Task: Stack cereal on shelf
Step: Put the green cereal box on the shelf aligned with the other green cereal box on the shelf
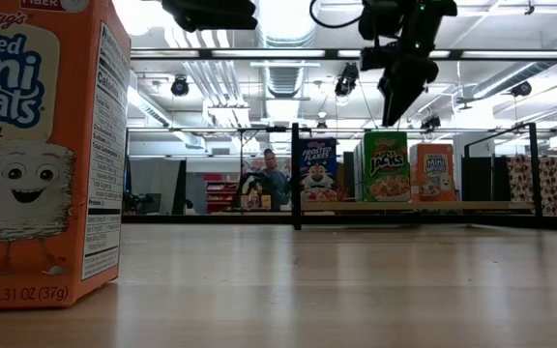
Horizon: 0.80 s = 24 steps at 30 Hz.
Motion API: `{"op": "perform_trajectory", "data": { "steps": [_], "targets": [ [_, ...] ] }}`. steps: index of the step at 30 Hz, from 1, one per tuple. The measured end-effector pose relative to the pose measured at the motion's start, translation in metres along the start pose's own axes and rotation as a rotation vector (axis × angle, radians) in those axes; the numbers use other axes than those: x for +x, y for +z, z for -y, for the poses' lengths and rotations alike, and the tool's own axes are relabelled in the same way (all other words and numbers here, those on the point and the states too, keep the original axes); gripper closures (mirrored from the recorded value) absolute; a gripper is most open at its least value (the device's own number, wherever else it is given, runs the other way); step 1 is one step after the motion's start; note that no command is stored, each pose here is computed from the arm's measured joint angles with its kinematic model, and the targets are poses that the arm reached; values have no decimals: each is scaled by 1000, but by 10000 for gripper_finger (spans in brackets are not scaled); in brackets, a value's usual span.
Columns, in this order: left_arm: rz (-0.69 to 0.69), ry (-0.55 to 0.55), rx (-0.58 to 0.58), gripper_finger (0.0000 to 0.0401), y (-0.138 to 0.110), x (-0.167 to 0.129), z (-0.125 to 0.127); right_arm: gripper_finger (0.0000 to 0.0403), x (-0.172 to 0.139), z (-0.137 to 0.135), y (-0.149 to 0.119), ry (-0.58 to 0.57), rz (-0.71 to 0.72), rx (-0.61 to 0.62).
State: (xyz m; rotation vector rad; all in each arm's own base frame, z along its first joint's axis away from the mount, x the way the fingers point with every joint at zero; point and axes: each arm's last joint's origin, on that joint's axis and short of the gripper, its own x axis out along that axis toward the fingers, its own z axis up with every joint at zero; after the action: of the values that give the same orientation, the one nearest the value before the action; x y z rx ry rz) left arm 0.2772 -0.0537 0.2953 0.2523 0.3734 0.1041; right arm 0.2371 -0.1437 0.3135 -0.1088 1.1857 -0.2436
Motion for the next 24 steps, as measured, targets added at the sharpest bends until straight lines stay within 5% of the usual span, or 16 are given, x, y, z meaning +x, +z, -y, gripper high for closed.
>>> {"op": "perform_trajectory", "data": {
  "steps": [11, 24],
  "targets": [
    [-4, -1, -1, 168, 0, 0, 0, 204, -24, 0, 13, -12, 60, 91],
    [-4, -1, -1, 168, 0, 0, 0, 363, -4, -3, 36, -20, 140, 136]
  ]
}}
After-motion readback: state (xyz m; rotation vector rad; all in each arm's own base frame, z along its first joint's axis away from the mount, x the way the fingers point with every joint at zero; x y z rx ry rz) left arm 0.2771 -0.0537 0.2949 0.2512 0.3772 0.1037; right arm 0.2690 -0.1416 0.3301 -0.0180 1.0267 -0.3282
